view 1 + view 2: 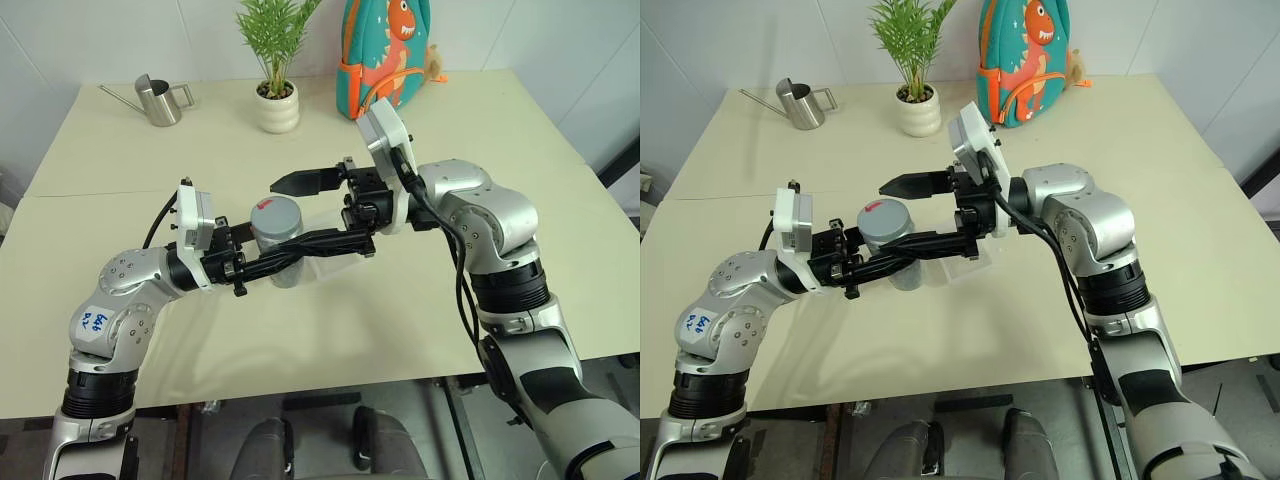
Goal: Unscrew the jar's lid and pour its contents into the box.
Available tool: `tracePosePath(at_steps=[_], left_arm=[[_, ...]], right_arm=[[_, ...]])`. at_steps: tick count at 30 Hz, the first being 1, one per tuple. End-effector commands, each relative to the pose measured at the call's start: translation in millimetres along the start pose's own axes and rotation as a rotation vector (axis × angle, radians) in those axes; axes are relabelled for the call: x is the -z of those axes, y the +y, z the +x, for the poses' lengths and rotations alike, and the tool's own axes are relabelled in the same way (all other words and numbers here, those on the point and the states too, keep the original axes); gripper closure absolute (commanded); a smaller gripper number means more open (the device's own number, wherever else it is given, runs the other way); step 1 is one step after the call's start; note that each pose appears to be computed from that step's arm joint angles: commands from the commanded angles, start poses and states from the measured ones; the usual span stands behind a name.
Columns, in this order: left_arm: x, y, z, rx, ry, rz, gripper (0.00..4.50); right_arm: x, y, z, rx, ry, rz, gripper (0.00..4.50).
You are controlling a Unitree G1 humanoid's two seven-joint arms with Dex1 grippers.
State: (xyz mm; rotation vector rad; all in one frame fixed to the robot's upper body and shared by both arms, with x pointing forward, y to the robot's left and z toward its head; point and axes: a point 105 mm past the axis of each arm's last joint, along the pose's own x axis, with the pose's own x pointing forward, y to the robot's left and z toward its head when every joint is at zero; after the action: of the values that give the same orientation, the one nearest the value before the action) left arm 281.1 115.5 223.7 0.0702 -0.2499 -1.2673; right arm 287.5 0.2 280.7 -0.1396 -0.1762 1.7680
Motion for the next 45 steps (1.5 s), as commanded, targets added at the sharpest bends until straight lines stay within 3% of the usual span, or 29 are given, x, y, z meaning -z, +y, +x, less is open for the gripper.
tracePosePath(at_steps=[1, 13, 25, 45], left_arm=[[-11, -8, 4, 0.032, -0.036, 0.038, 2.28], [-10, -9, 5, 0.028, -0.044, 0.034, 2.28], [-10, -10, 4, 0.025, -0.040, 0.032, 2.28], [-10, -10, 3, 0.027, -0.033, 0.031, 2.28]], right_arm=[[-13, 4, 13, -0.032, -0.004, -0.057, 0.02], [-11, -8, 24, -0.002, 0.003, -0.070, 0.02], [-4, -15, 5, 0.049, 0.027, -0.047, 0.02], [-10, 4, 14, -0.038, -0.011, -0.033, 0.02]])
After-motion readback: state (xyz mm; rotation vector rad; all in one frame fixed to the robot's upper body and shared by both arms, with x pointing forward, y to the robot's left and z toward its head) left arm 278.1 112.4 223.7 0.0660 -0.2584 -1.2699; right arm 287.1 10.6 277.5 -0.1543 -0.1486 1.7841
